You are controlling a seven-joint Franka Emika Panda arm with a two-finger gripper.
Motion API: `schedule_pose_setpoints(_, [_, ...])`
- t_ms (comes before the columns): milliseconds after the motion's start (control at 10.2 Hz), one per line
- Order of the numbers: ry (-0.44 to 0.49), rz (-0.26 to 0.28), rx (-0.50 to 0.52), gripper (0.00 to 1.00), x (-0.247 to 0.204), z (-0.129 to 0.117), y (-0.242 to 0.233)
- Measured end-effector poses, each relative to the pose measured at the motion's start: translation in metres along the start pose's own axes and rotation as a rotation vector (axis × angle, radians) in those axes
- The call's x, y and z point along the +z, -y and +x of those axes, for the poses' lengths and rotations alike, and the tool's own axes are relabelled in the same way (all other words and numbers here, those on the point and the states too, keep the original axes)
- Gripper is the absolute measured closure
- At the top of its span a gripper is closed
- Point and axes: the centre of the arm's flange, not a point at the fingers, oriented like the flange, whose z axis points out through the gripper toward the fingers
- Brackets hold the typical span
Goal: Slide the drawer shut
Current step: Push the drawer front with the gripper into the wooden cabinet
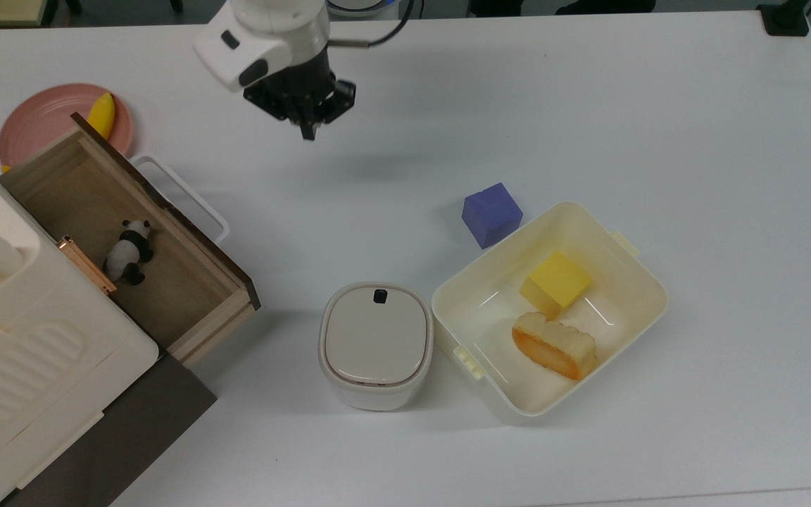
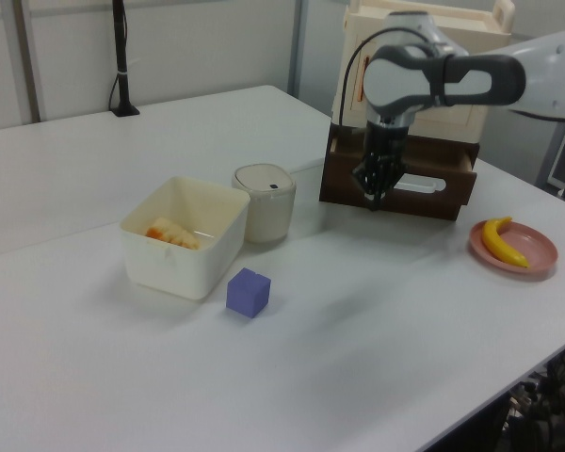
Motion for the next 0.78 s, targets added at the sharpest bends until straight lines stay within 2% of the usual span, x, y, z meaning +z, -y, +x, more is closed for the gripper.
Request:
schedule_pose_setpoints(196, [-0.054, -0.001, 0.141, 0.99, 0.02, 0.016, -0.027])
schedule_pose_setpoints(489, [-0.199, -0.004, 0.36, 0.99, 0.03, 0.037, -0.088])
schedule_pose_setpoints(782, [-0.319, 0.01, 0.509, 0.99, 0.05, 0.056, -0.107])
